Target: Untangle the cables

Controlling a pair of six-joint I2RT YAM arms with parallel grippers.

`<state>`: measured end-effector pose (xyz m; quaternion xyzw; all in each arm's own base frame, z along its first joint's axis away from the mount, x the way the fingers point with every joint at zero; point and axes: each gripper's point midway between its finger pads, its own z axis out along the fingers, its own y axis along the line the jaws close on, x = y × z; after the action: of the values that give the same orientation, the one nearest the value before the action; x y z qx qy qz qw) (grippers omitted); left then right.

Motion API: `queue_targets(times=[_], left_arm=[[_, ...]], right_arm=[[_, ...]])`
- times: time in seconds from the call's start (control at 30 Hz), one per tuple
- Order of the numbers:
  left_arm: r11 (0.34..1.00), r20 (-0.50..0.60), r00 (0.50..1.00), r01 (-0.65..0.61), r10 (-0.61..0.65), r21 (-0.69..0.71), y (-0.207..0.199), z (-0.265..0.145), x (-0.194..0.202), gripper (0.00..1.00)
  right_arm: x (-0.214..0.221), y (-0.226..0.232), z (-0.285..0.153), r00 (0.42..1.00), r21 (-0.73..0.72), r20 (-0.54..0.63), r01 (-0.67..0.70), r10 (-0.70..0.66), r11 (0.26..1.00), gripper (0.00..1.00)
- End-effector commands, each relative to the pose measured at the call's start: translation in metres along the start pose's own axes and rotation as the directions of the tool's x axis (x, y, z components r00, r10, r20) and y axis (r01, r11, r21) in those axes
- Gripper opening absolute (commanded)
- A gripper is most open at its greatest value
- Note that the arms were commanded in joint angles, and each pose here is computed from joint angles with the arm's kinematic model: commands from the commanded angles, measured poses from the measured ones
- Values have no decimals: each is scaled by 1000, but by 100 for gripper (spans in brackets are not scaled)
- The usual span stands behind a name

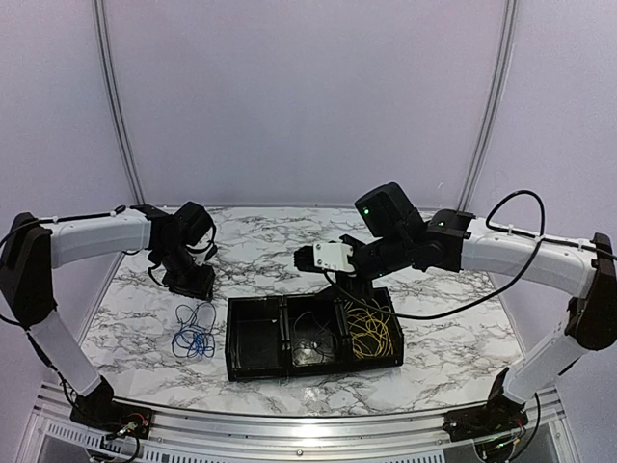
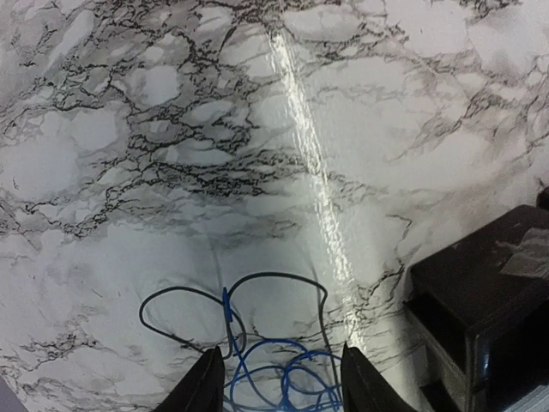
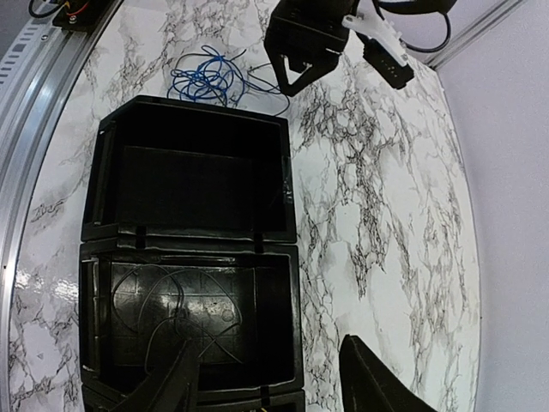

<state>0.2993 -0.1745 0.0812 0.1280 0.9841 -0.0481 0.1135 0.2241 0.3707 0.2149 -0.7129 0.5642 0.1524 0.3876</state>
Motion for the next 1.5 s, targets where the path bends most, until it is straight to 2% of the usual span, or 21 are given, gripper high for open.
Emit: queue_targets(times=[0.0,0.13,0.27,0.43,0.53,0.63,0.67,0.8,0.97,1.1,1.2,1.37,1.47], left_arm=[[989,-169,978,-132,121,-60,19,8,40,49],[977,-182,970,-184,163,-106,26,19,32,48],[968,-174,961,-233,216,-88,20,35,14,46],[952,-108,955,-288,277,-107,17,48,-16,41],[950,-89,952,-300,293,-90,12,57,-25,27],[953,-70,956,-291,285,-90,11,58,-29,3],[955,-53,960,-280,276,-95,11,54,-31,0],[961,26,966,-251,256,-115,14,26,-30,0],[979,199,963,-155,179,-130,22,-32,-24,0],[995,403,910,-94,99,-33,12,-86,-25,0],[996,506,861,-77,47,38,4,-114,-25,0],[992,587,810,-65,-11,108,-2,-142,-20,0],[990,611,792,-70,-18,121,-3,-153,-18,0]], right_arm=[[-8,-2,-10,999,17,9,34,-34,999,57],[-4,3,-6,1000,1,5,27,-27,1000,57],[-4,3,-4,1000,-9,7,18,-18,1000,58],[-3,3,-3,1000,0,5,10,-10,1000,58],[-2,5,-4,1000,-4,6,1,-1,1000,58],[0,7,-4,1000,-9,6,-6,6,1000,58],[0,7,-3,1000,-9,8,-8,8,1000,59],[-6,2,-1,1000,-3,21,-19,19,1000,59],[-36,-18,2,993,2,93,-78,77,997,57],[-79,-54,2,964,41,200,-186,174,982,54],[-109,-63,11,937,-3,258,-242,234,970,54],[-144,-42,50,934,-111,272,-208,231,972,61],[-161,-35,70,919,-155,289,-231,268,961,66]])
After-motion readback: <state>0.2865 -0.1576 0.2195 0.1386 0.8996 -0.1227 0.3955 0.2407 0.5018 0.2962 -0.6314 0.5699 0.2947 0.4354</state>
